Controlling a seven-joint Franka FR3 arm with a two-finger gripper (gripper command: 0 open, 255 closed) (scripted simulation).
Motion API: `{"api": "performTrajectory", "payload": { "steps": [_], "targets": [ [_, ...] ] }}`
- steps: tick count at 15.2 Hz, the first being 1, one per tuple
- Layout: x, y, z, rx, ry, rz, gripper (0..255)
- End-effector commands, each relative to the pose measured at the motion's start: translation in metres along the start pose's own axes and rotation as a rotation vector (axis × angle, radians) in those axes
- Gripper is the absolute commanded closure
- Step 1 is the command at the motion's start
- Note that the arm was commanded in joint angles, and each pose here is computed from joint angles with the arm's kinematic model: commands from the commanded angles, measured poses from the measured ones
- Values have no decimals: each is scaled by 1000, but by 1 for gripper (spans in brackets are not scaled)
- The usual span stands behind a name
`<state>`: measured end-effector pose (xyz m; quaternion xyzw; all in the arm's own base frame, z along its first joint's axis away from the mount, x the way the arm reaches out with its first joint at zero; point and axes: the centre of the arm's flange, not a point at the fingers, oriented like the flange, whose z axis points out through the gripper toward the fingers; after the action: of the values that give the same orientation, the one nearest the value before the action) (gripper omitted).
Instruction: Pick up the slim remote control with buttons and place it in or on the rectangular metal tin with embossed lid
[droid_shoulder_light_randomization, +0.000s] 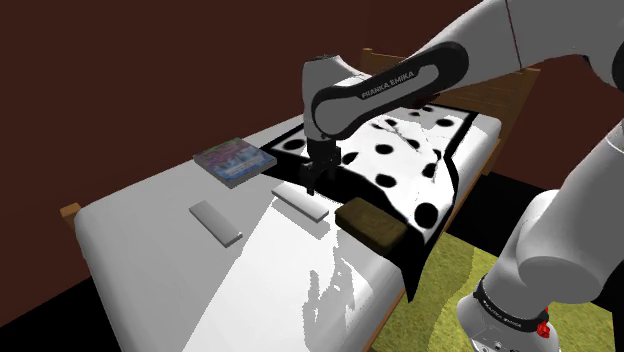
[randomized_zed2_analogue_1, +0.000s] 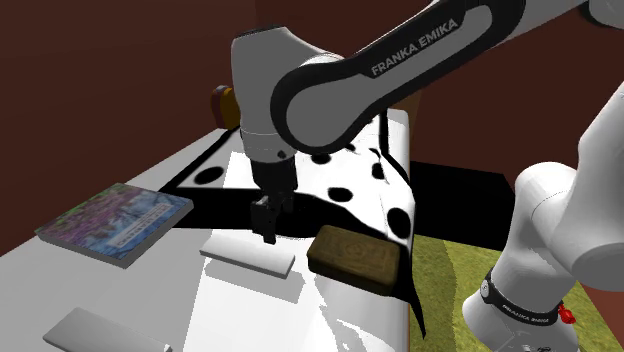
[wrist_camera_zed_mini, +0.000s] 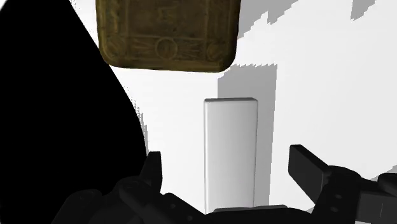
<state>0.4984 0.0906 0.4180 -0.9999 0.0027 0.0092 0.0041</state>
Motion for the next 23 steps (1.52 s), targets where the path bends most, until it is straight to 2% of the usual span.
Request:
{"api": "performTrajectory", "payload": {
  "steps": [1,6,14,22,23],
  "targets": [
    [20,-4,12,1,11,6,0],
    [71,-18,46,2,35,20,0],
    [73,-19,86,2,35,20,0],
    [73,-19,86,2,35,20,0],
    [73,-19,86,2,35,20,255]
  ]
}}
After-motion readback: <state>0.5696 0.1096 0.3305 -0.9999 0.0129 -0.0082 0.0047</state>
